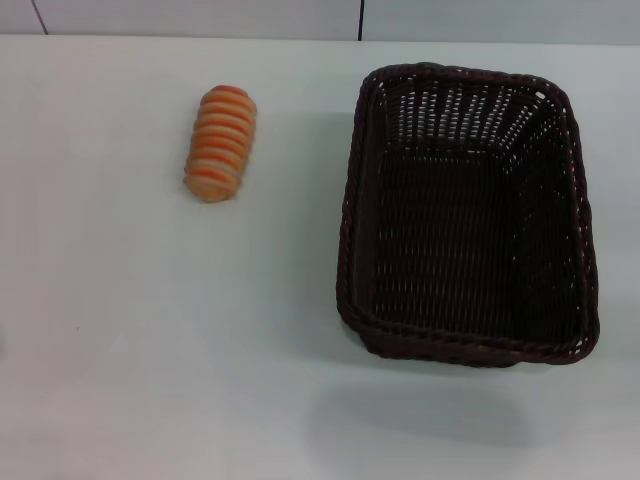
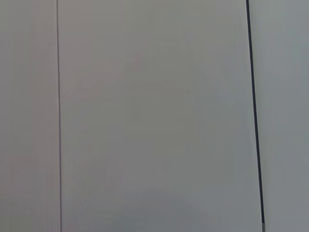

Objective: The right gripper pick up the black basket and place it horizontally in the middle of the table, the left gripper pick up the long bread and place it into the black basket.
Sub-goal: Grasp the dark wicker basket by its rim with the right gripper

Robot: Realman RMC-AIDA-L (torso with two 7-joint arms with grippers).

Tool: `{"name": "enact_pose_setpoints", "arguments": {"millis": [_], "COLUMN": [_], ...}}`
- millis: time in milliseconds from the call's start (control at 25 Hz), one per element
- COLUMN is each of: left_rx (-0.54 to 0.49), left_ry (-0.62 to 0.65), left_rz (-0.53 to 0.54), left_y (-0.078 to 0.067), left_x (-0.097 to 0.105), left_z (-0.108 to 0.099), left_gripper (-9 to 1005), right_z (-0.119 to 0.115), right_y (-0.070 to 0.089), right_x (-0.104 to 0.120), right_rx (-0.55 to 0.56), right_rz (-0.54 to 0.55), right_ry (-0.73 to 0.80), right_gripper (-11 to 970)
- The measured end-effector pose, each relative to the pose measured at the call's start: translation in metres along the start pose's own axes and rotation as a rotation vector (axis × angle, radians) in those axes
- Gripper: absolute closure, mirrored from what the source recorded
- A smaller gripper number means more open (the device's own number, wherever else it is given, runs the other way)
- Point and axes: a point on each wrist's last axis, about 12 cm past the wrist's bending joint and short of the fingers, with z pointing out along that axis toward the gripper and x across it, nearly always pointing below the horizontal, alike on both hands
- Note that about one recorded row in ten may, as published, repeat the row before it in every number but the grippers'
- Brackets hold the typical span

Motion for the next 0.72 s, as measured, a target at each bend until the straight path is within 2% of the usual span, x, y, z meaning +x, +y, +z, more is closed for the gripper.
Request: {"name": "enact_pose_setpoints", "arguments": {"millis": [720], "left_rx": [0.002], "left_ry": [-0.005], "left_rz": [-0.002], "left_y": [-0.0007], "left_x": [-0.0016], "left_z": [0.0010], "left_gripper": [185], "right_z": [0.0045], "right_y": [0.0001], "right_x": [-0.0036], "right_rx": [0.000], "right_rz": [0.016], "right_ry": [0.033], "right_gripper": [493]}}
